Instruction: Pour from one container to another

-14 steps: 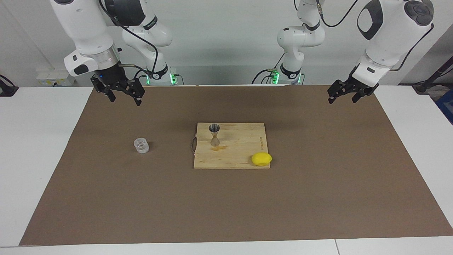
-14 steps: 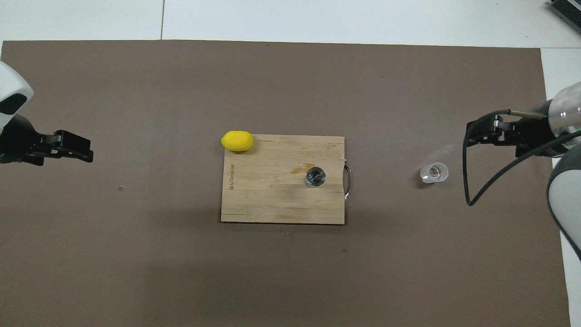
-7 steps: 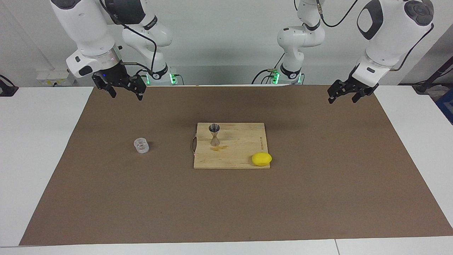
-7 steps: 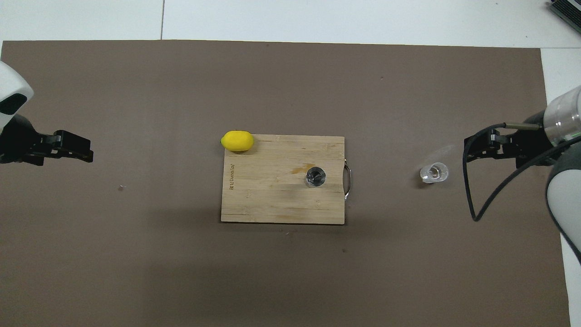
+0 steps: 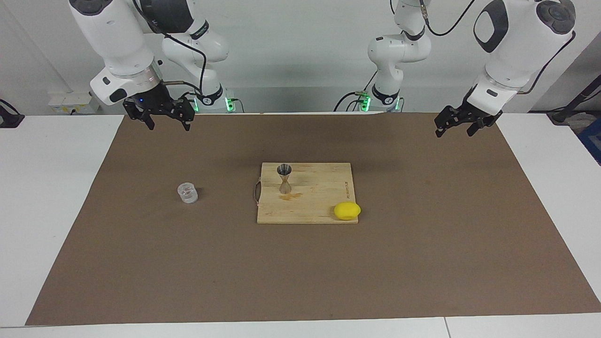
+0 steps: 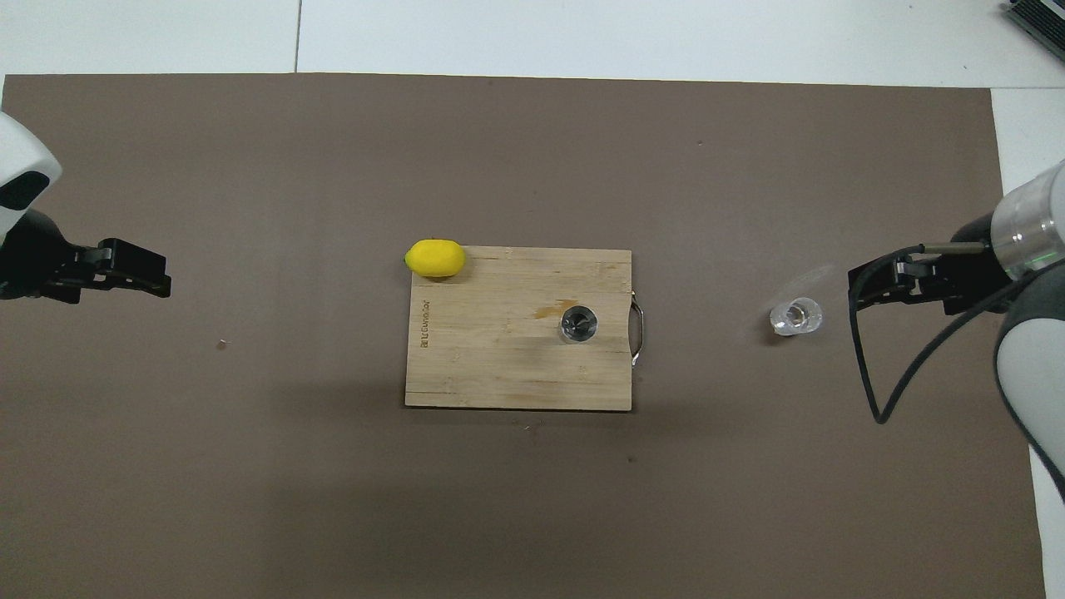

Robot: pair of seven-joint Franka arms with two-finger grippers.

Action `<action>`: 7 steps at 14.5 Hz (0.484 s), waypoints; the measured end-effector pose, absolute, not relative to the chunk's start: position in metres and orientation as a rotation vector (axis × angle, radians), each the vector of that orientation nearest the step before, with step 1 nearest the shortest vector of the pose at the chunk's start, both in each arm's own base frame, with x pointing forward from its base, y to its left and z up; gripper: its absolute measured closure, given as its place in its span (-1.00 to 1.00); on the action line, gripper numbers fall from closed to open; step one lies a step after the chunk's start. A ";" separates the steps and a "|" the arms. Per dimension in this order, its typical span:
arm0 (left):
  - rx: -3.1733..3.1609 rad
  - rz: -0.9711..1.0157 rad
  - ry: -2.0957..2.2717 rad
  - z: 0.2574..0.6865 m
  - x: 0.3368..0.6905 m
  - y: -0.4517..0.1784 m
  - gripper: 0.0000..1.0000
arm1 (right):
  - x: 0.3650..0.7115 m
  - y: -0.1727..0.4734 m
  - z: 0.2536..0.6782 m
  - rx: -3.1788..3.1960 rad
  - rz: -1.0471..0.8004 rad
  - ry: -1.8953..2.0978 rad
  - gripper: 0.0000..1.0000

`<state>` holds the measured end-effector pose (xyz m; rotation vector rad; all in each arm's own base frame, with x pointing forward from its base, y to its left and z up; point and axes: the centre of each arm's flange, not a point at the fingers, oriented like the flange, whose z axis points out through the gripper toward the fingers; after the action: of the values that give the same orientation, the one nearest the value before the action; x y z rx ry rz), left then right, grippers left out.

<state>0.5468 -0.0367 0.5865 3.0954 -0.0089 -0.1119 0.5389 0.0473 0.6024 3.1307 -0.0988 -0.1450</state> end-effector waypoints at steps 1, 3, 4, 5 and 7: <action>3.095 -0.112 -0.009 0.587 0.547 -0.037 -1.00 | 0.539 0.047 0.603 3.131 -0.141 -0.096 -1.00; 3.095 -0.112 -0.009 0.587 0.547 -0.037 -1.00 | 0.540 0.047 0.604 3.130 -0.120 -0.088 -1.00; 3.095 -0.112 -0.009 0.587 0.547 -0.037 -1.00 | 0.541 0.046 0.604 3.121 -0.104 -0.078 -1.00; 3.095 -0.112 -0.009 0.587 0.547 -0.037 -1.00 | 0.542 0.046 0.605 3.114 -0.095 -0.074 -1.00; 3.095 -0.112 -0.009 0.587 0.547 -0.037 -1.00 | 0.542 0.046 0.605 3.111 -0.093 -0.073 -1.00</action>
<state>0.5468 -0.0367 0.5865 3.0954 -0.0089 -0.1119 0.5416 0.0456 0.6046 3.1107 -0.0727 -0.0928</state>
